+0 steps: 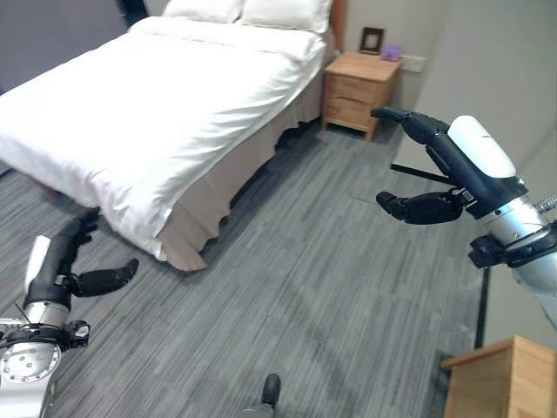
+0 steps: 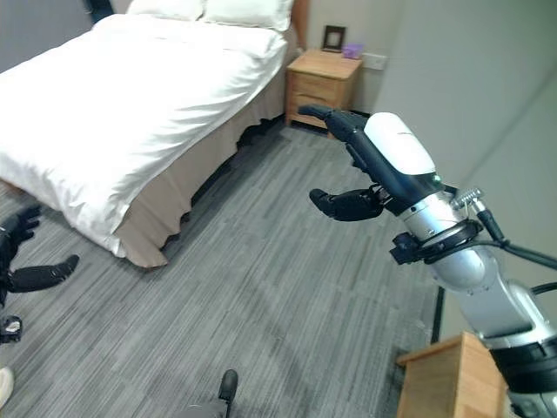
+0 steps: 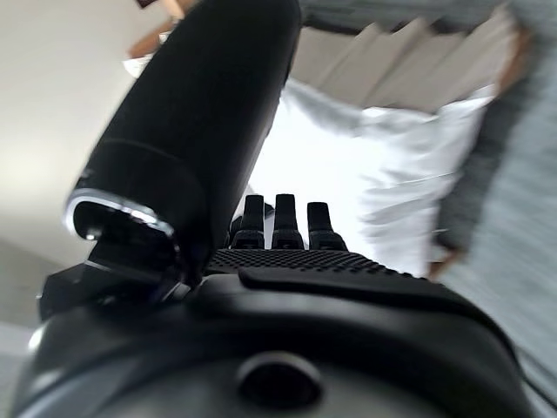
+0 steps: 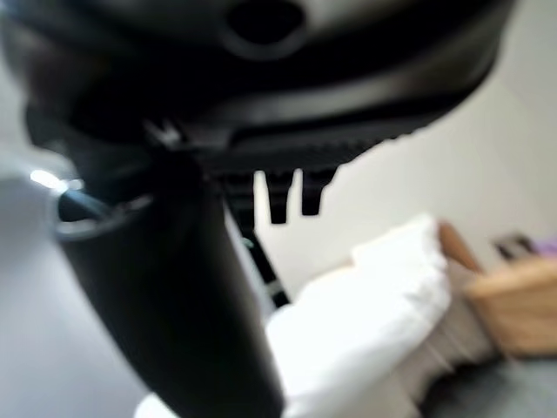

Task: Pick up bed clothes into laundry basket.

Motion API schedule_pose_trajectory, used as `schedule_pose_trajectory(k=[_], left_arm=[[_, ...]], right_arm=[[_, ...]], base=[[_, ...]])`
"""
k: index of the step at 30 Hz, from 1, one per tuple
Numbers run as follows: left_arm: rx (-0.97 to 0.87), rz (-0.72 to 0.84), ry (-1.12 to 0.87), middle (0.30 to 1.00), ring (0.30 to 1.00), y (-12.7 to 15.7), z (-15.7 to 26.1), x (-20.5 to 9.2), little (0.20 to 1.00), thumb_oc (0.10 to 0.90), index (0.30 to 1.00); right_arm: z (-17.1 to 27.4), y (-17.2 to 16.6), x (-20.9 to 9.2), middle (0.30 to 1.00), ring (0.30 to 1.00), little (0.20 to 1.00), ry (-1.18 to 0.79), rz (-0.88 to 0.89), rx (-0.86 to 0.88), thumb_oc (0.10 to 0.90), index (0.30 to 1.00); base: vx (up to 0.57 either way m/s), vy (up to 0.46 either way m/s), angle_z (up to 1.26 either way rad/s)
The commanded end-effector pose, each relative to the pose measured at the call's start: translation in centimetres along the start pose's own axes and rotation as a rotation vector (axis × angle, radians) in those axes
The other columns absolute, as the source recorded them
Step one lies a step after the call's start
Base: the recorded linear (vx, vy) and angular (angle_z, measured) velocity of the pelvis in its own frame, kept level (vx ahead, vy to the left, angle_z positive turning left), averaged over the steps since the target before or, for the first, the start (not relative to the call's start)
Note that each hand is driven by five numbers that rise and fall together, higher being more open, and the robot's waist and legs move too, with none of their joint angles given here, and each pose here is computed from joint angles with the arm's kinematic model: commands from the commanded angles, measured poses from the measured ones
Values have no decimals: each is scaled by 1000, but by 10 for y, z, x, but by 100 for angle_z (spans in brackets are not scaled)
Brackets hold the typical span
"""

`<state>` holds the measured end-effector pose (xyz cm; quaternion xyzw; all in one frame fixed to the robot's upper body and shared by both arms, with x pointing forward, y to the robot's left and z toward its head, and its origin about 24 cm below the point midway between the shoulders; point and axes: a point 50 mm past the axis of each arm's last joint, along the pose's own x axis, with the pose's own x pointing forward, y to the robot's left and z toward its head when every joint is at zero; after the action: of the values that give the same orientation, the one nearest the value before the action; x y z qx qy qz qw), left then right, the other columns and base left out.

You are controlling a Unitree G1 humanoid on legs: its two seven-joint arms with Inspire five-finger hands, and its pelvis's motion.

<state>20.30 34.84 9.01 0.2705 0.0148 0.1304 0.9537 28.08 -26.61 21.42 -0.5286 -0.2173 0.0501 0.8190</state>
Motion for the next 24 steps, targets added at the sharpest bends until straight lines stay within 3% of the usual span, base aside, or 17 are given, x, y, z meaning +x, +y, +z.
schedule_pose_trajectory(k=[1,12,19,20,24], left_arm=[[84,150,-298,900,900,53,67,16,900,800,900],[101,192,-231,900,900,71,55,12,900,800,900],[50,214,-289,900,900,75,64,12,900,800,900],[74,228,-265,900,900,82,65,16,900,800,900],[25,230,-356,900,900,75,78,14,900,800,900]], right_arm=[[29,-40,16,900,900,900,-153,-191,-60,800,900],[-30,-71,-49,900,900,900,168,-305,-70,800,900],[-43,-61,-66,900,900,900,241,-301,-67,800,900],[-58,-68,-85,900,900,900,343,-317,-130,800,900],[-45,-51,-75,900,900,900,276,-320,-74,800,900]], base=[[-130,49,110],[-37,260,164],[96,120,99],[199,-17,72],[132,-48,82]])
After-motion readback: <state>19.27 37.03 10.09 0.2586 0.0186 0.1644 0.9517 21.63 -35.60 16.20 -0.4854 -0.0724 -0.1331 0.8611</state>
